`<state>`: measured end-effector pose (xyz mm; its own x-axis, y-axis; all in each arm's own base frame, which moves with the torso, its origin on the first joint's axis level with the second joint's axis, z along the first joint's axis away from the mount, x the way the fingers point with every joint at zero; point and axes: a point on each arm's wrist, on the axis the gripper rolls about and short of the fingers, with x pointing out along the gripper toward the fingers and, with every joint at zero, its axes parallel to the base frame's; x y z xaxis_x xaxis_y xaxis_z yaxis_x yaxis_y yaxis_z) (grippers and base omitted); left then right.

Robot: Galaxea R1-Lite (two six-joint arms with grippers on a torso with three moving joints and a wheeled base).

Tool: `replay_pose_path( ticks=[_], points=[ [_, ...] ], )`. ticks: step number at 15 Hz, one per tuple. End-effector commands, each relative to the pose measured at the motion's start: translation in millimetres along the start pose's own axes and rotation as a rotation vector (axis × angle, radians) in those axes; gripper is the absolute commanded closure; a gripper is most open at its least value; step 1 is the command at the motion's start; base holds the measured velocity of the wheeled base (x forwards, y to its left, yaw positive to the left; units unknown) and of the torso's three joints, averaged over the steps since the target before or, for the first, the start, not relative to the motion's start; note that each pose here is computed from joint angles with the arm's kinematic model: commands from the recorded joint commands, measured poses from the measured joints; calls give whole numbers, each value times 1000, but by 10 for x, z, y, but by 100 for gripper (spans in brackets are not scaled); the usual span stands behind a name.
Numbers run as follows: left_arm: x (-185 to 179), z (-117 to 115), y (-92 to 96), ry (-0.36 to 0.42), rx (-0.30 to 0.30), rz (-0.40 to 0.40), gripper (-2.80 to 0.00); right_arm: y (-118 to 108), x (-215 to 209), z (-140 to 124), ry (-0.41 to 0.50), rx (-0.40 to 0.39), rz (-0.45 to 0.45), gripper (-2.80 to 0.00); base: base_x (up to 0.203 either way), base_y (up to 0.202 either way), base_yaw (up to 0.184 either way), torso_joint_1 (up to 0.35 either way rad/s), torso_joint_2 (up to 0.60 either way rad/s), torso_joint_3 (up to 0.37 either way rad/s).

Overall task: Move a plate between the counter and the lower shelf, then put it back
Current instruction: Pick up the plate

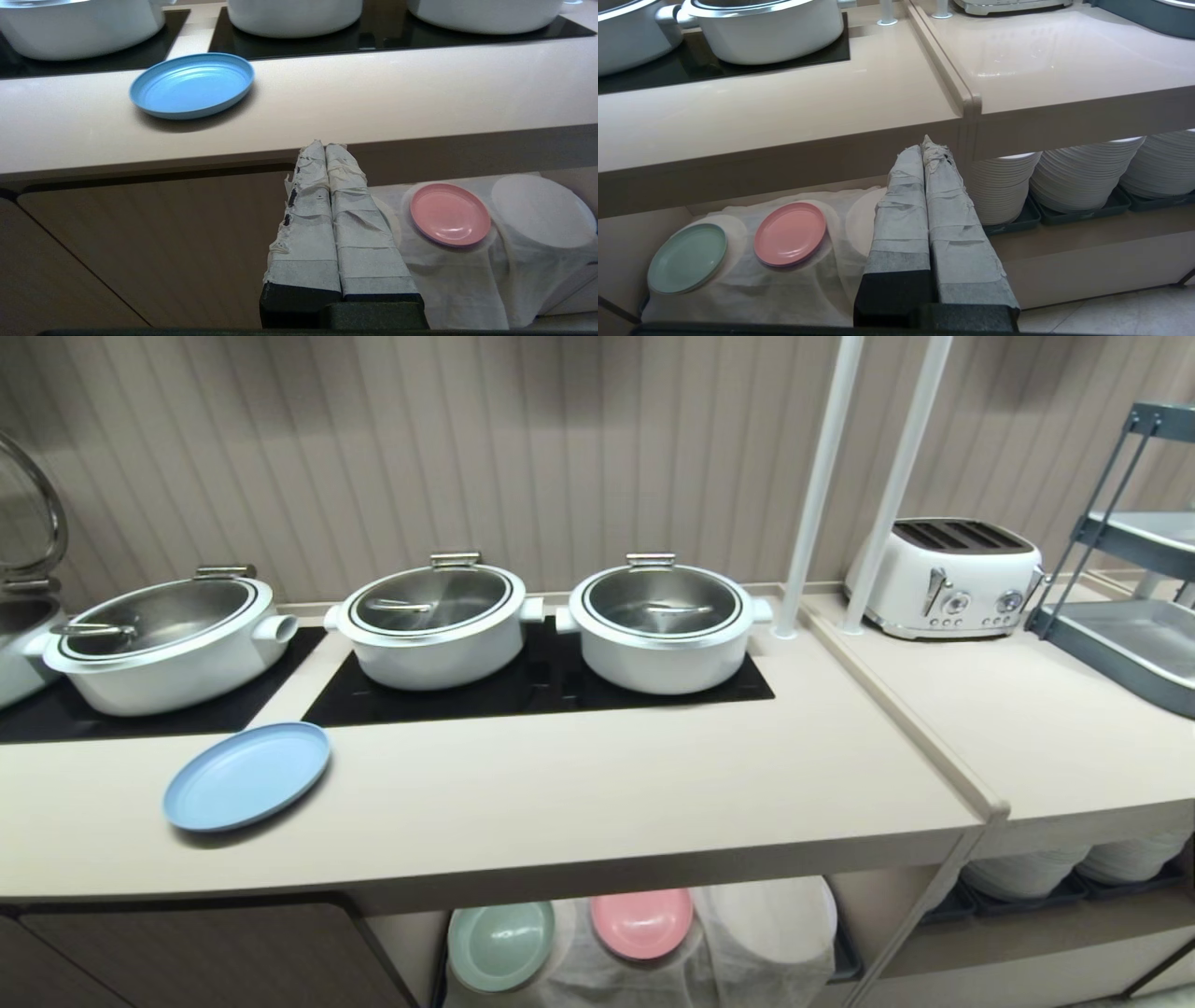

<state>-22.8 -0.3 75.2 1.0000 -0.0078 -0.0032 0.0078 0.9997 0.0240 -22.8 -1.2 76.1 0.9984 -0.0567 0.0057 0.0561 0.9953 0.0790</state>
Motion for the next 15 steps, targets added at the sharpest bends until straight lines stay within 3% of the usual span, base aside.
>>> replay_pose_path(
  ticks=[1, 15],
  points=[
    [0, 0, 0, 0, -1, 0, 0, 0, 0, 0, 0, 0, 0, 0, 0, 197, -1, 2, -5, 2],
    [0, 0, 0, 0, -1, 2, 0, 0, 0, 0, 0, 0, 0, 0, 0, 198, -1, 2, 2, 3]
  ],
)
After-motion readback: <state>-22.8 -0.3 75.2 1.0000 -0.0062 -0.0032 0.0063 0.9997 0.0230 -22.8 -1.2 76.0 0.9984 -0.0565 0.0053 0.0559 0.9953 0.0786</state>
